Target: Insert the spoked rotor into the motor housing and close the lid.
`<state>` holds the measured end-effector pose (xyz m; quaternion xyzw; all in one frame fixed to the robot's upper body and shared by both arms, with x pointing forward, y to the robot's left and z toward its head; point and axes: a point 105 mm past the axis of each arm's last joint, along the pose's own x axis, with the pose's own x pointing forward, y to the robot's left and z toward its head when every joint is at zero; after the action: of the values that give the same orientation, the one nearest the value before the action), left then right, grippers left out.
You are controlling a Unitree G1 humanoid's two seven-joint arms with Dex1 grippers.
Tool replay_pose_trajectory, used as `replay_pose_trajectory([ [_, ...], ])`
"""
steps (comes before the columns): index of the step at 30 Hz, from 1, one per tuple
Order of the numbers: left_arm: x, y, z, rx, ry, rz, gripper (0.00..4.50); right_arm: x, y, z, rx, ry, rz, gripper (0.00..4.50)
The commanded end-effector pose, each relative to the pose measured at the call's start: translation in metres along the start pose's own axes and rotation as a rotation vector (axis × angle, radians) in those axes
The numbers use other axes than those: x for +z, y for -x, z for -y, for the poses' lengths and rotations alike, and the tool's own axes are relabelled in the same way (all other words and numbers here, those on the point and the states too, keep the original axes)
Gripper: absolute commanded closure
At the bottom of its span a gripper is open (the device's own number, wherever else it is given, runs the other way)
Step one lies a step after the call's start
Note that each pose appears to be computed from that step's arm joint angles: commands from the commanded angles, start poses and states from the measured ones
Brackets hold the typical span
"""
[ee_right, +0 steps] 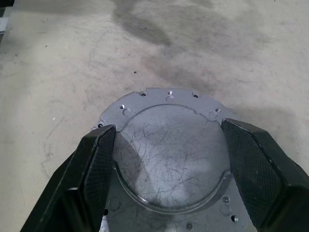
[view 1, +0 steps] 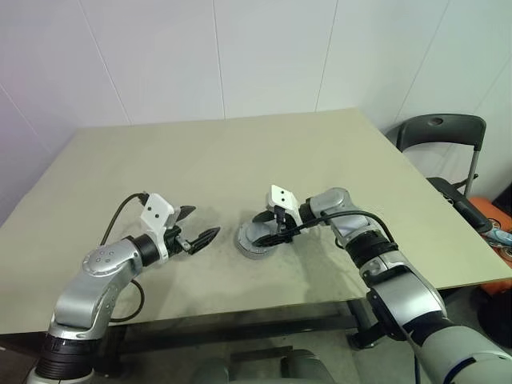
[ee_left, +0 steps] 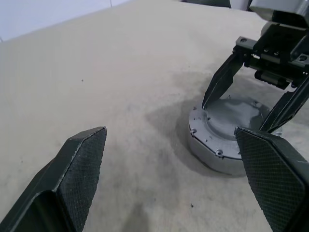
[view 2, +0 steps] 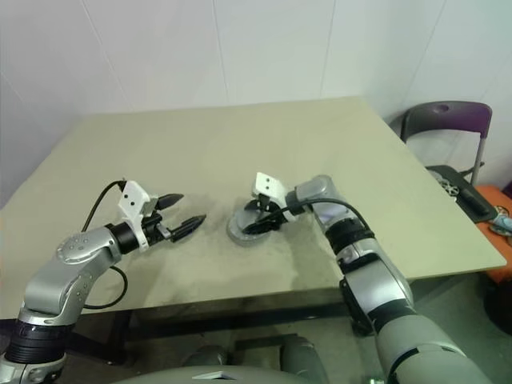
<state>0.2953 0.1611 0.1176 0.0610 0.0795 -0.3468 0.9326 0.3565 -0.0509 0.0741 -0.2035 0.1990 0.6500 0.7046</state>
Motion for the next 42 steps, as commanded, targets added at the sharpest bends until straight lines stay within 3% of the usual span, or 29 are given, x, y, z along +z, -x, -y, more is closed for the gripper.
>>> replay_pose_trajectory([
  [1, 0.013, -0.001, -0.001, 0.012, -0.027, 0.041, 0.0, -0.028, -0.003, -0.005, 0.007, -0.052, -0.091, 1.33],
  [6, 0.01, -0.01, 0.005, -0.007, 0.006, 0.036, 0.0, -0.026, -0.005, -0.006, 0.007, -0.053, -0.081, 1.33],
  [9, 0.005, -0.019, 0.006, -0.021, 0.054, 0.011, 0.58, -0.024, -0.006, -0.007, 0.01, -0.051, -0.075, 1.33],
  [20, -0.004, -0.055, 0.016, -0.146, -0.003, -0.056, 4.47, -0.019, -0.008, -0.006, 0.009, -0.049, -0.064, 1.33],
  [30, -0.023, -0.065, 0.028, -0.218, -0.006, -0.12, 4.5, -0.018, -0.009, -0.008, 0.016, -0.051, -0.06, 1.33],
  [42, -0.029, -0.069, 0.034, -0.235, -0.012, -0.142, 4.5, -0.023, -0.017, -0.016, 0.035, -0.069, -0.073, 1.33],
])
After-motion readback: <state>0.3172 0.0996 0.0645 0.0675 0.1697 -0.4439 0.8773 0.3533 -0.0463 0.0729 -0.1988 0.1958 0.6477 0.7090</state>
